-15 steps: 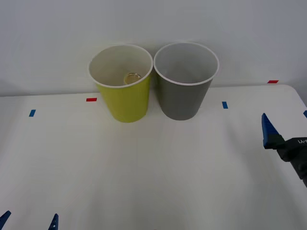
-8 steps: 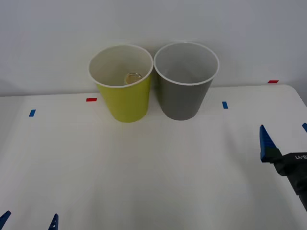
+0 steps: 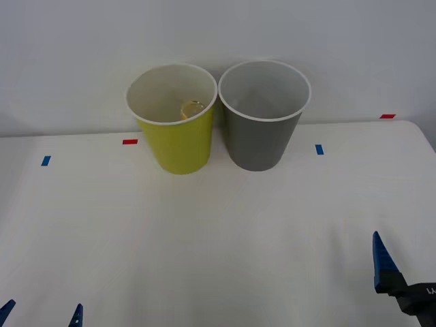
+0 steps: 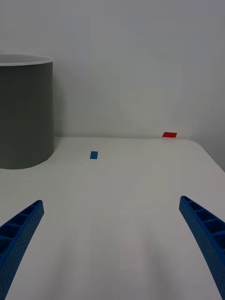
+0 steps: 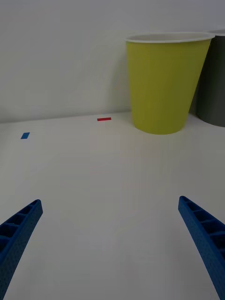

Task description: Put cans in the gray bin and PET bottles in the light green bin.

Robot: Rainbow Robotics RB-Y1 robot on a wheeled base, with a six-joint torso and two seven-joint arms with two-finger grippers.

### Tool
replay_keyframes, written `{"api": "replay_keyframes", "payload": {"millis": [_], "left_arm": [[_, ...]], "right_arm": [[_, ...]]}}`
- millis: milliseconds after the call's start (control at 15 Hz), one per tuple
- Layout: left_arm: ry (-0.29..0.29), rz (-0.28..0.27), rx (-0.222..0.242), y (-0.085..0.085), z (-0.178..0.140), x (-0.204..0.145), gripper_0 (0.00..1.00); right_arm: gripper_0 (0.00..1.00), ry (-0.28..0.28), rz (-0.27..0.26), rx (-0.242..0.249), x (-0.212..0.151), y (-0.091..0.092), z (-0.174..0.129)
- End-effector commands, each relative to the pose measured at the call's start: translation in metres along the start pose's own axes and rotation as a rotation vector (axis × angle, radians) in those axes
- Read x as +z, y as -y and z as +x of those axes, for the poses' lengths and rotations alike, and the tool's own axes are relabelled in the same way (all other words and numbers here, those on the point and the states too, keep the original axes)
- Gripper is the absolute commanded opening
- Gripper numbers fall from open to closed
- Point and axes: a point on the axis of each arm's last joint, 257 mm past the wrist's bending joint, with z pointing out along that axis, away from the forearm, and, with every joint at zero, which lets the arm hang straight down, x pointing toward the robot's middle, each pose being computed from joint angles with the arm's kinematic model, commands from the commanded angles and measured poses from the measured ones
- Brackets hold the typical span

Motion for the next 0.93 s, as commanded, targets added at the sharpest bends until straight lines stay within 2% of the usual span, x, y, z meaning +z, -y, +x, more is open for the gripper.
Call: {"api": "replay_keyframes", "payload": {"millis": [67,467,933], "left_arm": [[0.0,0.0,0.0,0.0,0.0,0.0,1.0],[0.0,0.0,0.0,0.0,0.0,0.0,1.0],[0.0,0.0,0.0,0.0,0.0,0.0,1.0]], "right_arm": [[1.0,-0.036,0.004,0.029,-0.024,-0.008,0.014],[1.0,-0.115,0.0,0.063,-0.05,-0.023,0.037],[1.0,-0.117,-0.001,0.065,-0.051,-0.024,0.038]]}}
